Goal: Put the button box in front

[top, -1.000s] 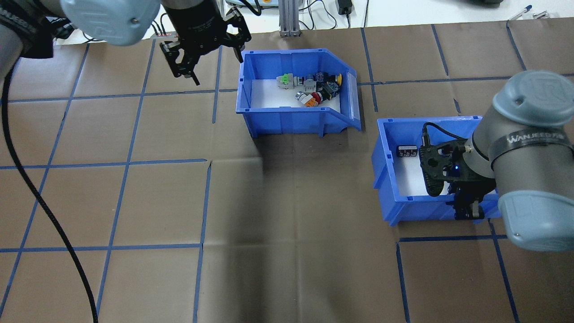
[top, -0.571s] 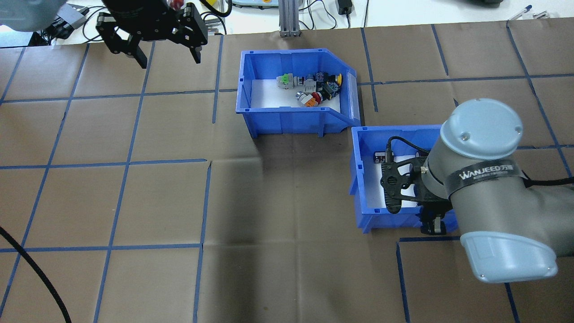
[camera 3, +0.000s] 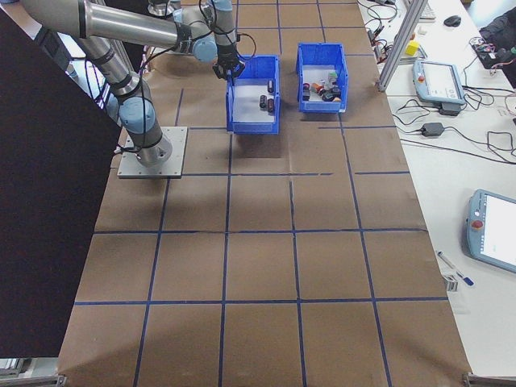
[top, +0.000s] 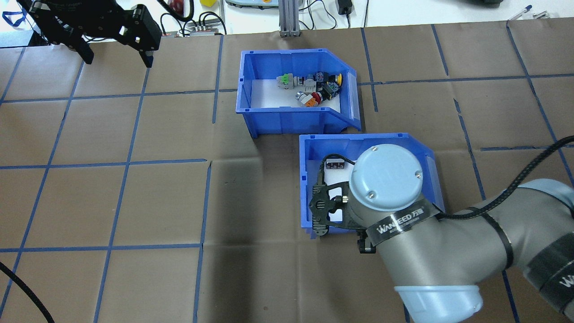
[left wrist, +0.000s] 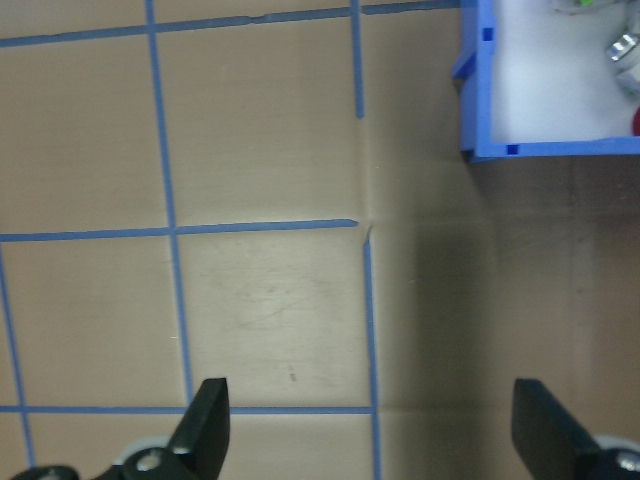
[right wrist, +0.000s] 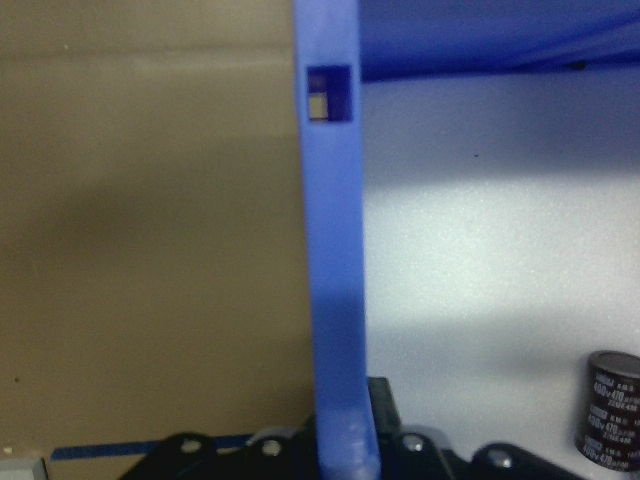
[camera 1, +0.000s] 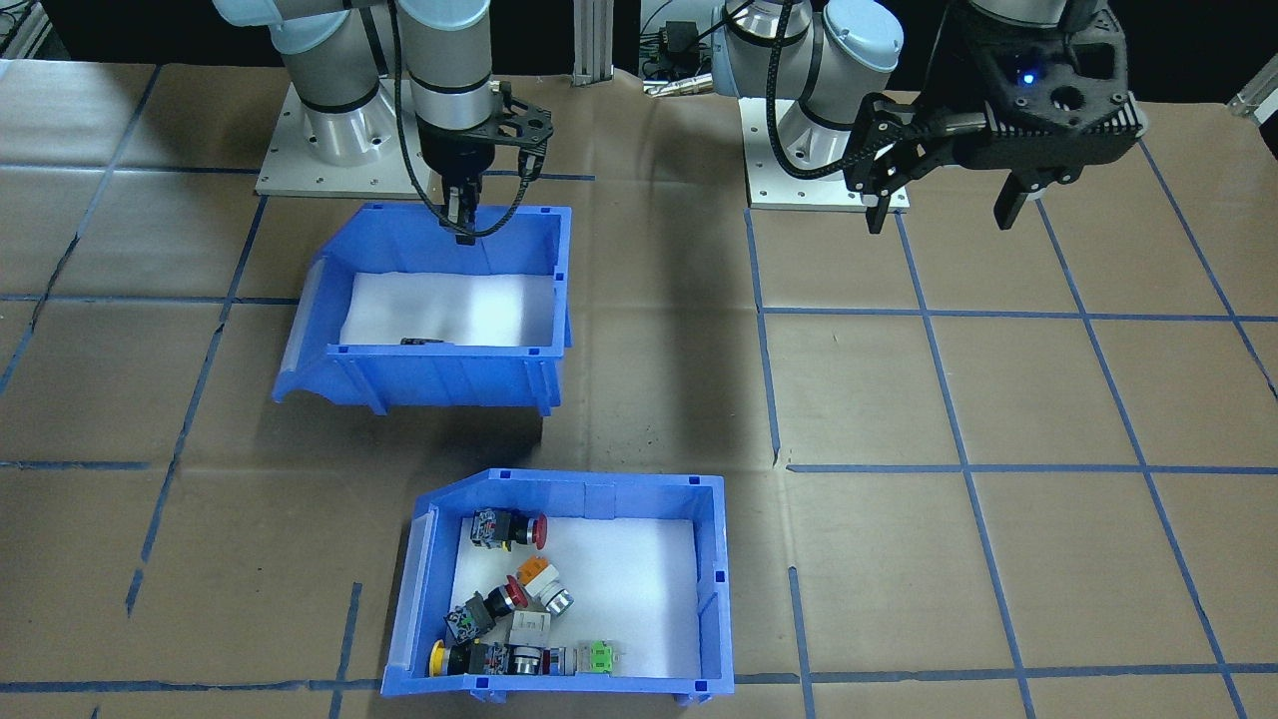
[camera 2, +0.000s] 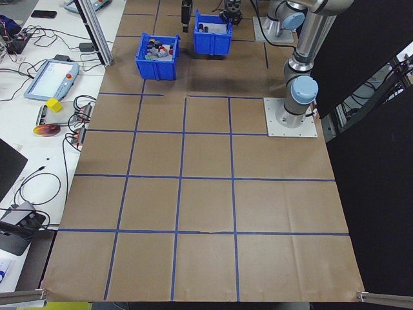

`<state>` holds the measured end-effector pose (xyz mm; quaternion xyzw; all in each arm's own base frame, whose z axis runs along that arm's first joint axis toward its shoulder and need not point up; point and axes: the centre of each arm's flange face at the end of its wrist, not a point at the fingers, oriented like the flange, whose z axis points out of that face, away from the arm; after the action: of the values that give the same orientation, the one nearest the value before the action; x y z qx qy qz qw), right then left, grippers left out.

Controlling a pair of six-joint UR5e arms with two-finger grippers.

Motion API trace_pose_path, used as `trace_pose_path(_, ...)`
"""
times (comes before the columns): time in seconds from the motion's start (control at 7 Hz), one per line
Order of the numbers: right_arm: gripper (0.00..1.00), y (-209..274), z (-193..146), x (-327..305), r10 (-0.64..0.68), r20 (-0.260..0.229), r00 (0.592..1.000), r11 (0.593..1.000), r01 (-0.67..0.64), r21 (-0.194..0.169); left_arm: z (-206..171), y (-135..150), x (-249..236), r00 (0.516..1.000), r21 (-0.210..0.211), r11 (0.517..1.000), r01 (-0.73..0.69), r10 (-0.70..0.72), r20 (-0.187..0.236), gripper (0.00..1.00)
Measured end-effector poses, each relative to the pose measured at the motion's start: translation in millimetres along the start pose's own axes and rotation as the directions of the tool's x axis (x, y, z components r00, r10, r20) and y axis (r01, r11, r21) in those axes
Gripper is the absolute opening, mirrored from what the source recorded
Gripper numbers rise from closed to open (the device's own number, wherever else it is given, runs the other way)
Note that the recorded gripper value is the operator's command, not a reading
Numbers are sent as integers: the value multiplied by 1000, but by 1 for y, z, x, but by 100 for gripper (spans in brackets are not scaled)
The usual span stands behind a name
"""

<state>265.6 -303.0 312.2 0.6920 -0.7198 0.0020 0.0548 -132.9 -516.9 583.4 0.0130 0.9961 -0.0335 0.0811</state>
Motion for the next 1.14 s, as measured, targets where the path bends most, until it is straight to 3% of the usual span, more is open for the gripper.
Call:
trace_pose_path(0.14,9,-21,6,-10,-19,-10,1000,1000,19,6,1,-1,0,1000,-2,1000,7,-7,6,100)
trace_pose_path(0.57,9,-44,15,-23,-39,-7,999,999,39,7,15,4,18,990,-64,997,-34,24,-142,100)
trace_pose_path(0.86,10,-58,19,-28,-36,-5,999,999,36,6,26,16,26,980,-119,988,-103,81,-182,100)
trace_pose_path(1.0,49,-64,21,-26,-24,-2,1000,1000,24,4,30,26,31,974,-132,984,-120,91,-207,100)
trace_pose_path(1.14,80,-69,24,-24,-10,5,1000,1000,10,0,32,37,32,969,-136,982,-133,101,-225,100)
